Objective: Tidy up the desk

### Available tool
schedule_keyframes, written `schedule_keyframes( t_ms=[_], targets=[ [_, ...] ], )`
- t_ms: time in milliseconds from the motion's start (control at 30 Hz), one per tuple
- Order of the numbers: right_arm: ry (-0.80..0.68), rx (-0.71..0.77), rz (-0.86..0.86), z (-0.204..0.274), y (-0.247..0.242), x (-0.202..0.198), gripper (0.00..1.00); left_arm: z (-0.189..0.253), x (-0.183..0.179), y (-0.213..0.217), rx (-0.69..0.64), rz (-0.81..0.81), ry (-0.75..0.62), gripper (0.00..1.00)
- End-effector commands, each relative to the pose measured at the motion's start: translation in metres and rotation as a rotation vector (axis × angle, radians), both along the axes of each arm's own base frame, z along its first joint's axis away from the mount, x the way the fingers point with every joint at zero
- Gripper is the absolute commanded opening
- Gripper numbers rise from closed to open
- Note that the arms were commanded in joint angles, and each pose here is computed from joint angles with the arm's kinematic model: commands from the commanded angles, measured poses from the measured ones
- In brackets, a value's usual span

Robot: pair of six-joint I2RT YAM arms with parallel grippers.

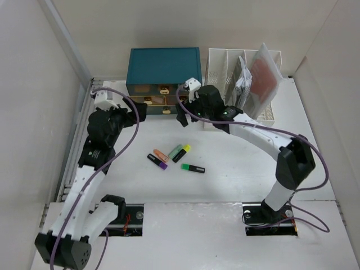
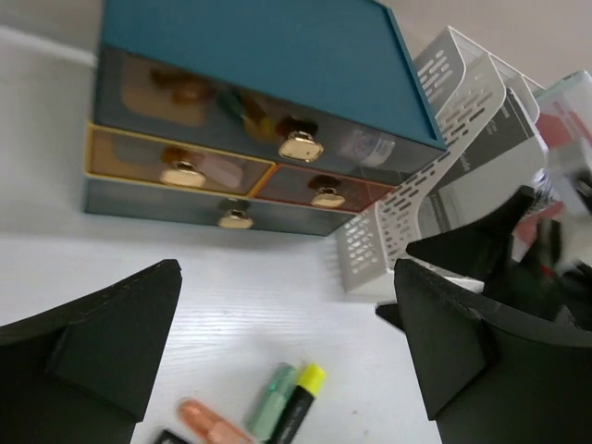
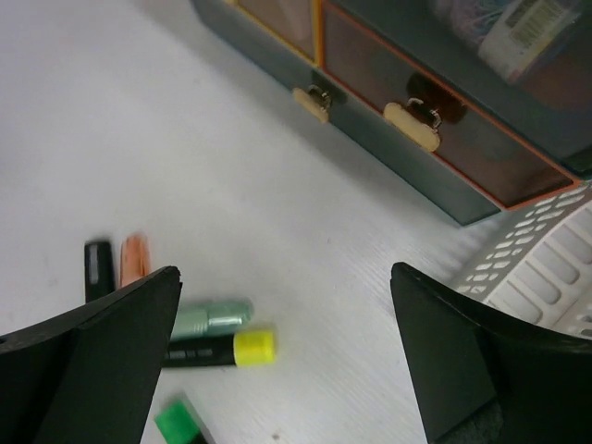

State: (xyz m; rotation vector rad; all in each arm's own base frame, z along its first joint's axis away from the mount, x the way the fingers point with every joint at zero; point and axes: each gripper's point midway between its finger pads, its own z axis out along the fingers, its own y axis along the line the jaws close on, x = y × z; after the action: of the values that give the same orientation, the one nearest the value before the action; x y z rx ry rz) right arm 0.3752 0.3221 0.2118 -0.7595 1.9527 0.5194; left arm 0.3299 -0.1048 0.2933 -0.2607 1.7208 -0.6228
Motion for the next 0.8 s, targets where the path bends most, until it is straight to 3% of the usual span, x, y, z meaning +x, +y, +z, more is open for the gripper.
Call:
schedule_keyframes(
  t_ms=[0,133,267,767],
  targets=[
    [-0.033,0.166,-0.293,0.040,0.002,0.044,1.00,0.009,-0.032,0.031,0.223,0.063,-0.004,1.00],
    [0.038,0.199,-0.448,0.008,0.010,0.074,0.98,0.004,-0.049,0.066,0.274,0.225,-0.075,1.00],
    [0.082,0.218,-0.502,-0.008,0.020,0.089,0.92,0.019,-0.059,0.071,0.260,0.246,-0.143,1.00],
    [0.060,0.174,-0.677,-0.038,0.015,0.126,0.75,0.022,-0.065,0.072,0.256,0.248,-0.156,1.00]
  ],
)
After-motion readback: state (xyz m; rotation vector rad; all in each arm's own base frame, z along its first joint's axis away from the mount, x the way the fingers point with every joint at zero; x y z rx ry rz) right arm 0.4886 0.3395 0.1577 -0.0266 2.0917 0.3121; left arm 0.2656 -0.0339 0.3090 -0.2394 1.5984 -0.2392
